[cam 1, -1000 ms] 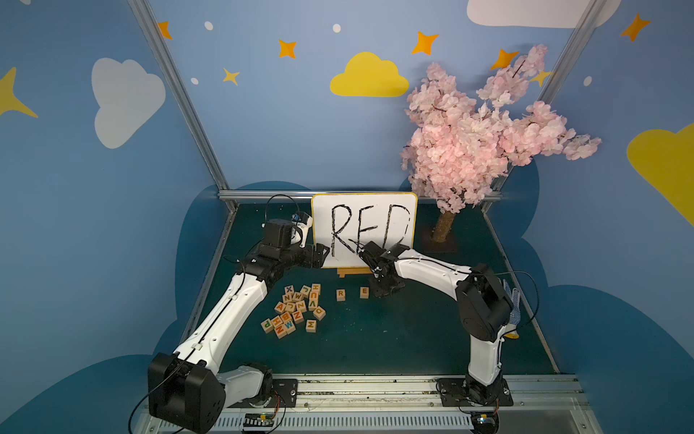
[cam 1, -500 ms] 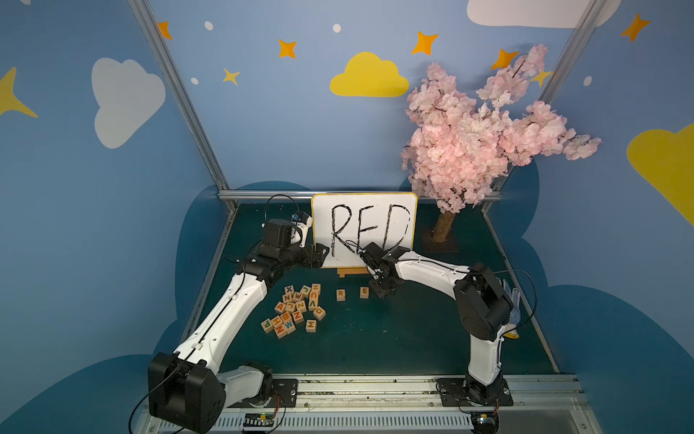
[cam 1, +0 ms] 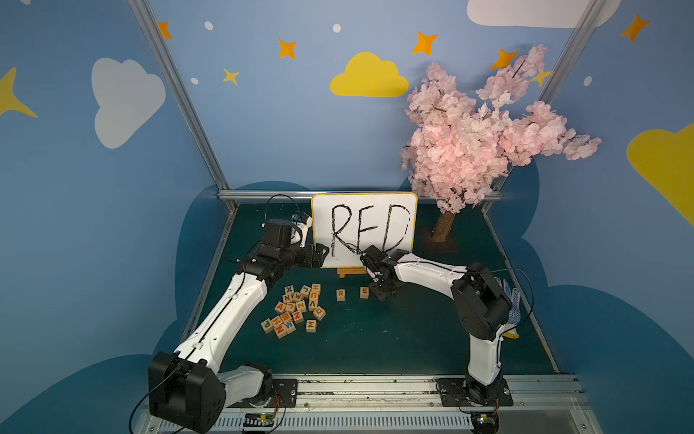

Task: Assemble the uppercase word "red" with letter blocks
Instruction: Place the letter block at the center of the board, then pick up the letter block from the center of the board.

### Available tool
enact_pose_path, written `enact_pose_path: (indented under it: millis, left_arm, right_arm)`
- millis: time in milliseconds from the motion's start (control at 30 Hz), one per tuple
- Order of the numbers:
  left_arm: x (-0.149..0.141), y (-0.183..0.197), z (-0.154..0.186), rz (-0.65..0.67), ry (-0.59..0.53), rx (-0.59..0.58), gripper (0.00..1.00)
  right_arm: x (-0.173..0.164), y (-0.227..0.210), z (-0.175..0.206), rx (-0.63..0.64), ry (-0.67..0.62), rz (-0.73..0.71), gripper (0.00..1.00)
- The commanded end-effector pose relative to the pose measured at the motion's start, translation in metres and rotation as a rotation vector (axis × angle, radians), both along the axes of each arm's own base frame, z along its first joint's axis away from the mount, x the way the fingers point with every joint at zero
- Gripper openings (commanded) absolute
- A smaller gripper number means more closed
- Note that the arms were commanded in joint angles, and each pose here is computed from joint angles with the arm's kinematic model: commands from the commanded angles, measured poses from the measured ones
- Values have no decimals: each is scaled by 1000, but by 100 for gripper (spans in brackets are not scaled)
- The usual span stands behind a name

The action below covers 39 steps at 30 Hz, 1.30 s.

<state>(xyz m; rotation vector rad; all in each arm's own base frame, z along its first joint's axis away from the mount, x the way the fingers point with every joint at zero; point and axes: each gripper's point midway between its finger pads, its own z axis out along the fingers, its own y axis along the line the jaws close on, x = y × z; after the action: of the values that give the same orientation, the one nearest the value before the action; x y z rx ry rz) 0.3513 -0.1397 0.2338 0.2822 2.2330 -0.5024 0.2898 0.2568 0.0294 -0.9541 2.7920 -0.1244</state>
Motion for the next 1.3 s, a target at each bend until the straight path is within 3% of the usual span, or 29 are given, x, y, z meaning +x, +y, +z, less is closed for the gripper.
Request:
enact_pose_path:
  millis: [0,267,467,600,733,867,1033,1267]
  left_arm:
    - [2,1,2,2,-5,4,86]
    - [1,1,3,2,-7,3,86]
    - [1,2,5,3,-14,1,86]
    - [1,1,6,0,-12,-2,86]
    - [0,0,7,-3,-17,-5,86]
    - [0,0,7,-4,-17,-7,86]
    - [-1,0,10,-5,-22,-12,86]
    - [-1,0,10,-5,-21,-13,86]
  right_arm:
    - [-2,-5,-3,3,14,-15,39]
    - [1,-7,10,20,-9,-39,45]
    - [-1,1,51,145,-55,-79,47]
    - [-2,-2,80,250,-103,-186,47]
    - [-8,-1,91,399,-91,-338,77]
    - [-13,3,85,529,0,-466,78]
    - [-15,-9,78,537,27,-619,79]
    - [-12,-8,67,465,64,-564,72]
